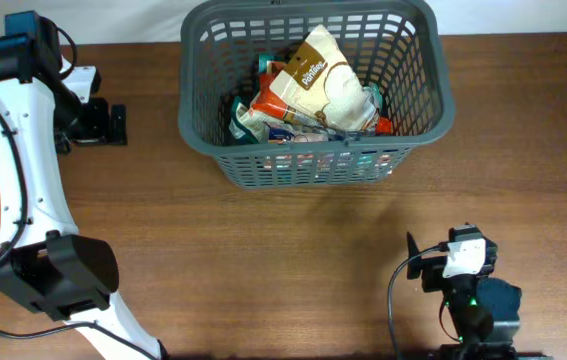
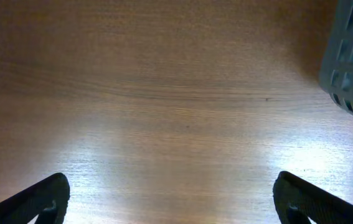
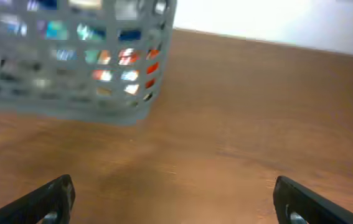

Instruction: Pack container

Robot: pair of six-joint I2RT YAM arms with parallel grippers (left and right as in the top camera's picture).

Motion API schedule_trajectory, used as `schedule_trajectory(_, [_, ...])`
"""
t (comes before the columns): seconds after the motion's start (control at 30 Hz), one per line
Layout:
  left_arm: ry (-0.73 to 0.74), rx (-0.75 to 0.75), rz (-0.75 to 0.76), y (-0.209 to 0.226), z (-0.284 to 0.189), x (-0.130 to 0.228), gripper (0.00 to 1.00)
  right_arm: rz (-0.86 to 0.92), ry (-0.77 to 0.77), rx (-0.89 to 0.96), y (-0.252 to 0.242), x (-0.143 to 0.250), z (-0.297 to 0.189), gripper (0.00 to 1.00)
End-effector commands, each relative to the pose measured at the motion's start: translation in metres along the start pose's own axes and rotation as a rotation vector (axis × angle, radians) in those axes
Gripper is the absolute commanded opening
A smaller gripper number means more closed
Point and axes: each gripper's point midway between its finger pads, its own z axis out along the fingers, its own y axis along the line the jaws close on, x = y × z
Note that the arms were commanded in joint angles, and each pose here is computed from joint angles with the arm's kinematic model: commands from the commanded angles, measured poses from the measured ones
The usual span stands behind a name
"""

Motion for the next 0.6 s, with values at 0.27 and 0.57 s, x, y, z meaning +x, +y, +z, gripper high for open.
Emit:
schedule_trajectory(0.27, [-0.017,0.004,-0.015,0.000,-0.007,0.002,0.99,0.003,-0.067,0.031,-0.006,-0.011,-0.005,0.99])
schedule_trajectory(0.57, [-0.017,0.004,-0.015,0.000,-0.007,0.002,0.99,-0.001,-0.069,0.015,-0.002,-0.011,-0.005,0.99])
